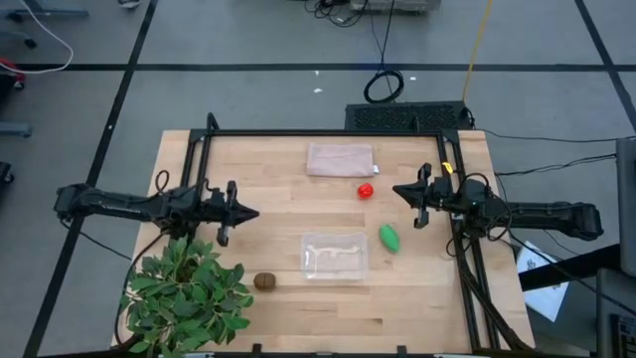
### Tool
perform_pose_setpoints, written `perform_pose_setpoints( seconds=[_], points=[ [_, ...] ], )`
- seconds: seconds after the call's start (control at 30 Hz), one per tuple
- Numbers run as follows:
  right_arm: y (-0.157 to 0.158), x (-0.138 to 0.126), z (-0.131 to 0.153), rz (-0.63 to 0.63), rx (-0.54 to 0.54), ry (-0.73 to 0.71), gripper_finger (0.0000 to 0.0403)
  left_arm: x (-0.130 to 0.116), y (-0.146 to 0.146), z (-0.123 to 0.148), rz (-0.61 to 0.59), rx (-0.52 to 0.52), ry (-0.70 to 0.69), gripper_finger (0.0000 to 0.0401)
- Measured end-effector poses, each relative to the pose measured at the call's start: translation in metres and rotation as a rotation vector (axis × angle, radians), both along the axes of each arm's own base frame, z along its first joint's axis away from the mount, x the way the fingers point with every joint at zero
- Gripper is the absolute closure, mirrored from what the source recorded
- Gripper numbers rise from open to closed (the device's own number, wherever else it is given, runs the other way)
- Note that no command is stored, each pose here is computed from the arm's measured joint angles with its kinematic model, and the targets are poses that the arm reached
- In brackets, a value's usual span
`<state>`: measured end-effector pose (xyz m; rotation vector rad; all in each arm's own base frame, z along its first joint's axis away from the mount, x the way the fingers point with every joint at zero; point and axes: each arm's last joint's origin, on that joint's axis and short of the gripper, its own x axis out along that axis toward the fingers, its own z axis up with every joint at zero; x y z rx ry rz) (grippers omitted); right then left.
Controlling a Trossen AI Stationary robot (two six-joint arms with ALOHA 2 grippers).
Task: Pick and placing Produce into tupperware
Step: Put the kiwi into the transparent bin
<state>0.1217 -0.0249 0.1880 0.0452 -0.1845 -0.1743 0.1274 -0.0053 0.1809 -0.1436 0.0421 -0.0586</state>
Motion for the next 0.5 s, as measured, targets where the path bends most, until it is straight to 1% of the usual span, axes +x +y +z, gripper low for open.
perform_pose_setpoints(
  seconds=[0.17, 0.4, 0.5],
  points=[
    [0.000, 0.000, 0.000, 0.000, 0.000, 0.000, 0.0403, 0.008, 0.000, 0.009, 0.000, 0.020, 0.030, 0.0363],
    [0.000, 0.000, 0.000, 0.000, 0.000, 0.000, 0.0403, 0.029, -0.001, 0.013, -0.002, 0.025, 0.176, 0.0327],
    [0.000, 0.000, 0.000, 0.000, 0.000, 0.001, 0.0403, 0.039, -0.001, 0.016, -0.004, 0.028, 0.209, 0.0317]
  ],
)
